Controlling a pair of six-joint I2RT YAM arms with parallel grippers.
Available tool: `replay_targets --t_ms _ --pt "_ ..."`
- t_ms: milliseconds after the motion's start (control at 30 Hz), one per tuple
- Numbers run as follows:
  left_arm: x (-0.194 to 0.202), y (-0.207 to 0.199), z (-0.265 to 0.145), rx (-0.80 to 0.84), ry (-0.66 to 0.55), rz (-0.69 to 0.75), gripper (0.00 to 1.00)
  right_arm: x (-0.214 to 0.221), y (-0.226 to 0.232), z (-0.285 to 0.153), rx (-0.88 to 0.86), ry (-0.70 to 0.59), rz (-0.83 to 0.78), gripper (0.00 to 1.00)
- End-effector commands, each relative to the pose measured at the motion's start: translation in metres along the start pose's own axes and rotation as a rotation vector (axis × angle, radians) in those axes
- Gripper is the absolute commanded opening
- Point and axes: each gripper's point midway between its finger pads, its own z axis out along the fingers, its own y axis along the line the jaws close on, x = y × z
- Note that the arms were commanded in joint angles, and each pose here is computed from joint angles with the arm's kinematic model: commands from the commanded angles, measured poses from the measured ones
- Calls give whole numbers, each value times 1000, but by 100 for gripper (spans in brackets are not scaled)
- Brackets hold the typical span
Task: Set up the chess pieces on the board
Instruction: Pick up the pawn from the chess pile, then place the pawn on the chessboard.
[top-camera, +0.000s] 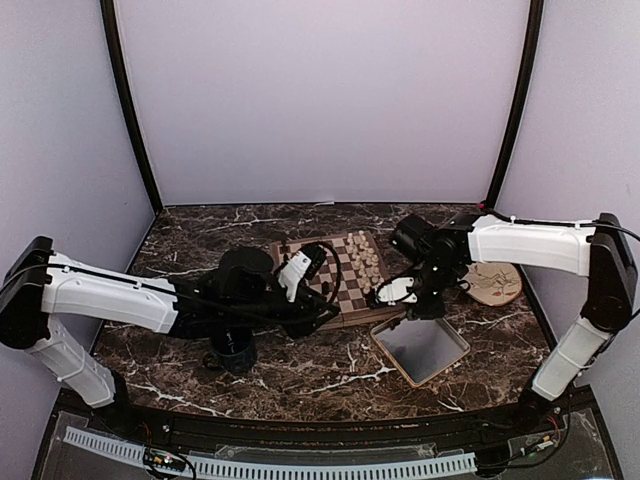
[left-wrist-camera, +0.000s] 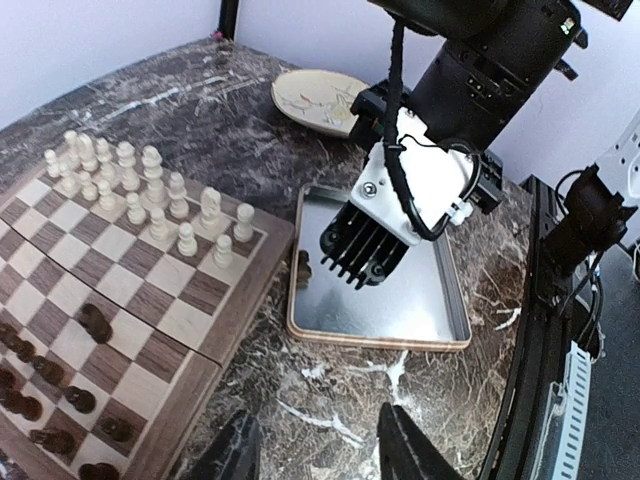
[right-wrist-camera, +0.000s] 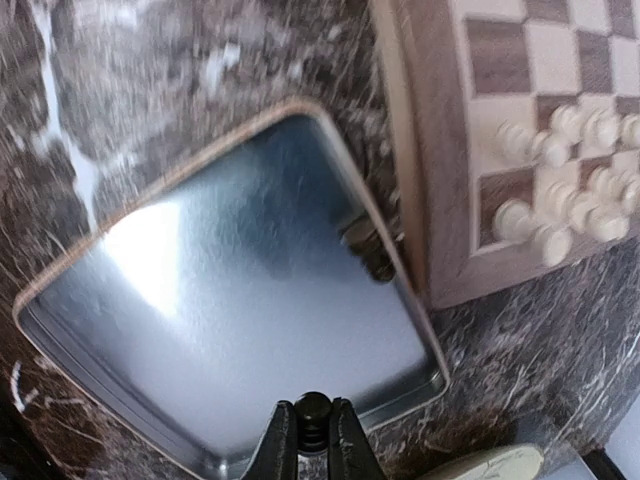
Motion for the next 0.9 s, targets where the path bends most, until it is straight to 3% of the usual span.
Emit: replay_targets --t_ms 0,167,333,867 --pt "-41 15 -43 -130 -125 35 43 -60 -3 -33 -102 -355 109 7" --pt "-64 32 -83 -256 -212 44 43 -122 -30 -59 -82 -681 170 7" --pt "-68 44 -106 -333 -227 44 44 -160 -53 -61 -70 -881 219 8" --pt "-66 52 -125 -377 -244 32 44 -183 -69 15 -132 -975 422 9"
